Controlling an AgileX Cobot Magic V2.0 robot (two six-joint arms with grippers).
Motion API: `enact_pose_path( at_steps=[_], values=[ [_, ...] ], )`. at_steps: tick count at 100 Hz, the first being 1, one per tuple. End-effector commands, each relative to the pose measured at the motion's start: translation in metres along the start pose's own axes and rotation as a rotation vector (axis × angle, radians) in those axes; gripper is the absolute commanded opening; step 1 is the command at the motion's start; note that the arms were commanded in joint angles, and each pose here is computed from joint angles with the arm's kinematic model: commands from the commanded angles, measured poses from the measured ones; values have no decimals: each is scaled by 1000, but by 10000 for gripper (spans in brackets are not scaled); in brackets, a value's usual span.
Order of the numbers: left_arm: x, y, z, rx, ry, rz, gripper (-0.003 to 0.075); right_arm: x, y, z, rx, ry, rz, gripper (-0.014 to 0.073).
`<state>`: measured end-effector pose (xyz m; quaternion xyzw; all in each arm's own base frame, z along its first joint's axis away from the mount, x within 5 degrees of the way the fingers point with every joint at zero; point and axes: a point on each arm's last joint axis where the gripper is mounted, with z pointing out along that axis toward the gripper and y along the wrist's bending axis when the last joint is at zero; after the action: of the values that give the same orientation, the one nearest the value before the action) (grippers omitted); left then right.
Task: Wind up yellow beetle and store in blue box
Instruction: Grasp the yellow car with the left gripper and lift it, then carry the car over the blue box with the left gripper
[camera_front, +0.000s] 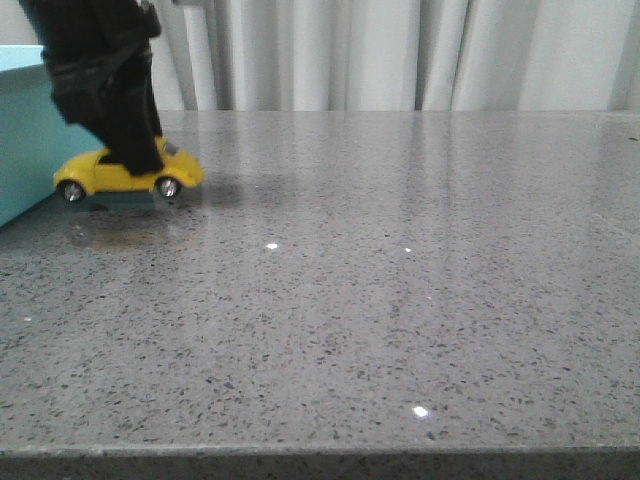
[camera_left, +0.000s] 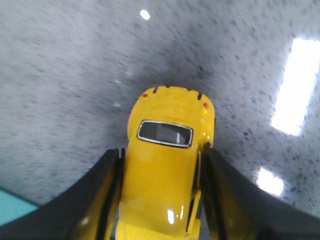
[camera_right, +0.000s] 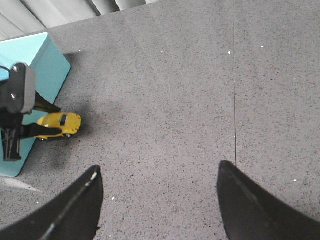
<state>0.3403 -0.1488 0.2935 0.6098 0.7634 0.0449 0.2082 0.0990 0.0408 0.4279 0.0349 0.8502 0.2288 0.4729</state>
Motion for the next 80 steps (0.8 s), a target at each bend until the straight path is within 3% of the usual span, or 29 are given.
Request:
enact_pose_path(
  at_steps=[1,30,40,54,80],
  values=[
    [-16,11,-54,-147,-146,-74,131,-11,6,-7,-48,-96,-11,489],
    [-27,30,-136,-341,-330,-276,131,-11,6,-7,-48,-97,-11,489],
    [-20,38,-157,-384,-379,-440,131,-11,7,-7,-52,-95,-7,489],
    [4,49,-175,-423,-416,-673,131,-11,7,-7,-56,-94,-4,489],
    [70,69,-183,-449,-328,-1083,131,-11,7,-7,-60,-92,0,489]
  ],
)
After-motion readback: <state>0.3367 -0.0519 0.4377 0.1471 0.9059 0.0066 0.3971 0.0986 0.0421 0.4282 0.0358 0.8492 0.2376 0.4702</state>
